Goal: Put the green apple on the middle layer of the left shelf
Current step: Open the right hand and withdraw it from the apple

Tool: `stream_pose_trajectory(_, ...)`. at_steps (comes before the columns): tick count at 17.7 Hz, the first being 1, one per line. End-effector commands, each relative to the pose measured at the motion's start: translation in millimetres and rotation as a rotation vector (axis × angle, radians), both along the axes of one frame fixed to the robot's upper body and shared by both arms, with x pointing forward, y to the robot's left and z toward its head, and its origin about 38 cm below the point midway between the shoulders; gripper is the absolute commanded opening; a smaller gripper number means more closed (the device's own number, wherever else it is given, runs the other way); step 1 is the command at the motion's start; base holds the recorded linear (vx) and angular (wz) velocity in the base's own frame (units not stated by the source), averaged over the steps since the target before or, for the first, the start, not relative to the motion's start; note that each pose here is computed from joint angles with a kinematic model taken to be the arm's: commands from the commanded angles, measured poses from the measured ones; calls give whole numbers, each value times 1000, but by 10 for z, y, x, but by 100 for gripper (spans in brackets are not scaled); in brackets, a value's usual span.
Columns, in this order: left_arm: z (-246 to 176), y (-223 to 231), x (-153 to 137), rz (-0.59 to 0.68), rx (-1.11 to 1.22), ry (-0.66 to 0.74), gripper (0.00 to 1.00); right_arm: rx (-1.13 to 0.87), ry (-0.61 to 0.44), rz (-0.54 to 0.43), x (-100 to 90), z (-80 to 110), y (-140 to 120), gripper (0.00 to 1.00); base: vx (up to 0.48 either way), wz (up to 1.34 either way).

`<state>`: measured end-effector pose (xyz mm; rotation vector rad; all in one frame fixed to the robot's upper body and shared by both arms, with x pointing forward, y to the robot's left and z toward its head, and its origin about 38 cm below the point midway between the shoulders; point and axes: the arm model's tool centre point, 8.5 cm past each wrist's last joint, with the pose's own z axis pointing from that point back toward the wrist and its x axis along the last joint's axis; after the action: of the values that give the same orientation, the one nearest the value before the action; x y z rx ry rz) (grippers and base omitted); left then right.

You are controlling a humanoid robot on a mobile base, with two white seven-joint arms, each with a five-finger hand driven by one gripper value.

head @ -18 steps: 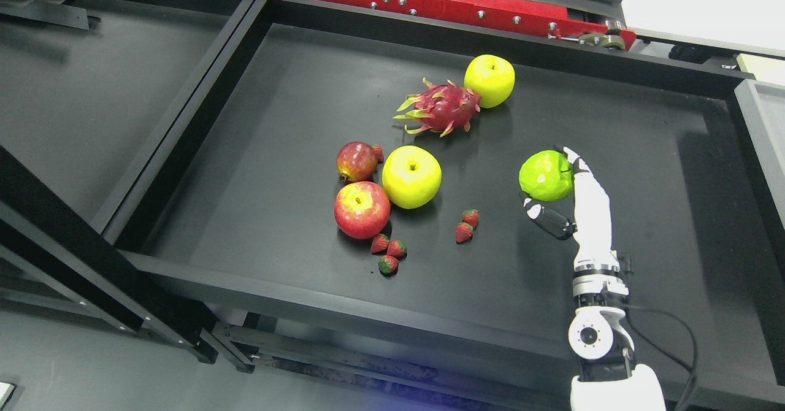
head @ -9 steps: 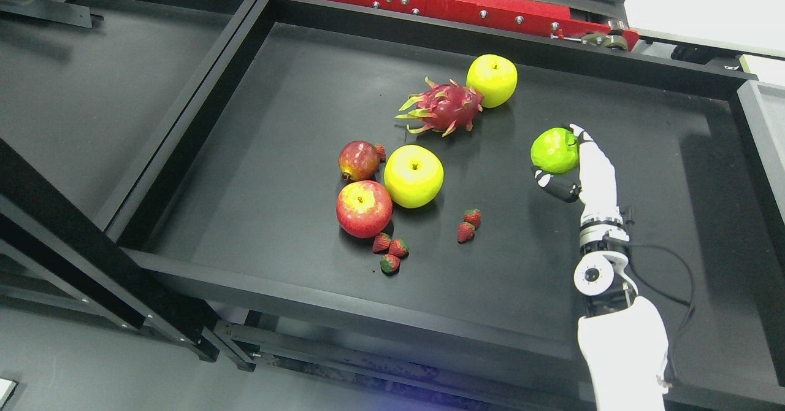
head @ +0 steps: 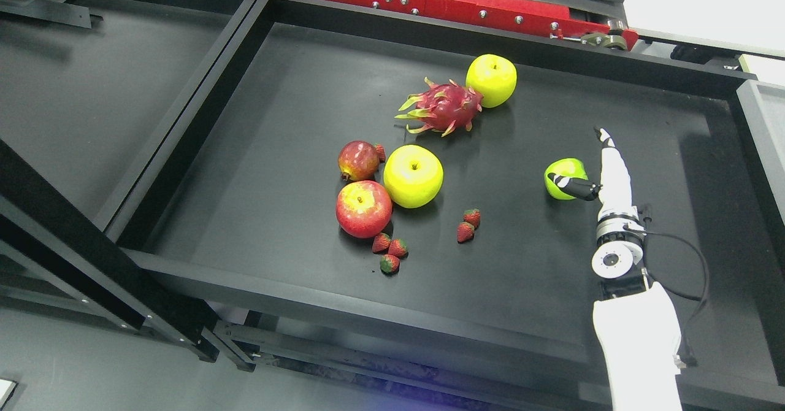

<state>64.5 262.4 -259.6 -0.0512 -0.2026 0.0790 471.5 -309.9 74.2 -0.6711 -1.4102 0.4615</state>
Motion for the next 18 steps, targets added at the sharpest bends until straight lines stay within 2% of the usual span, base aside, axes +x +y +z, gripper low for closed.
stream_pose_trajectory(1, 9, 112, -3, 0, 18, 1, 100, 184, -93, 20, -180, -71, -139, 100, 0, 0)
stream_pose_trajectory(3, 9, 112, -3, 0, 18, 1, 100, 300, -174, 42, -331, 83, -22, 100, 0, 0)
stream_pose_trajectory(5, 10, 113, 2, 0, 18, -1, 100, 426, -227, 64, -507, 148, 174, 100, 0, 0)
stream_pose_trajectory(9, 10, 114, 3, 3, 18, -1, 100, 494, -219, 119, -889, 52, 539, 100, 0, 0)
stream_pose_trajectory(12, 9, 114, -3, 3, 18, 0, 100, 505, -198, 146, -1155, -18, 654, 100, 0, 0)
stream_pose_trajectory(16, 10, 114, 3, 3, 18, -1, 100, 508, -222, 157, -1195, 76, 680, 100, 0, 0)
stream_pose_trajectory(18, 10, 114, 3, 3, 18, -1, 100, 509, -217, 155, -1218, 59, 679, 100, 0, 0)
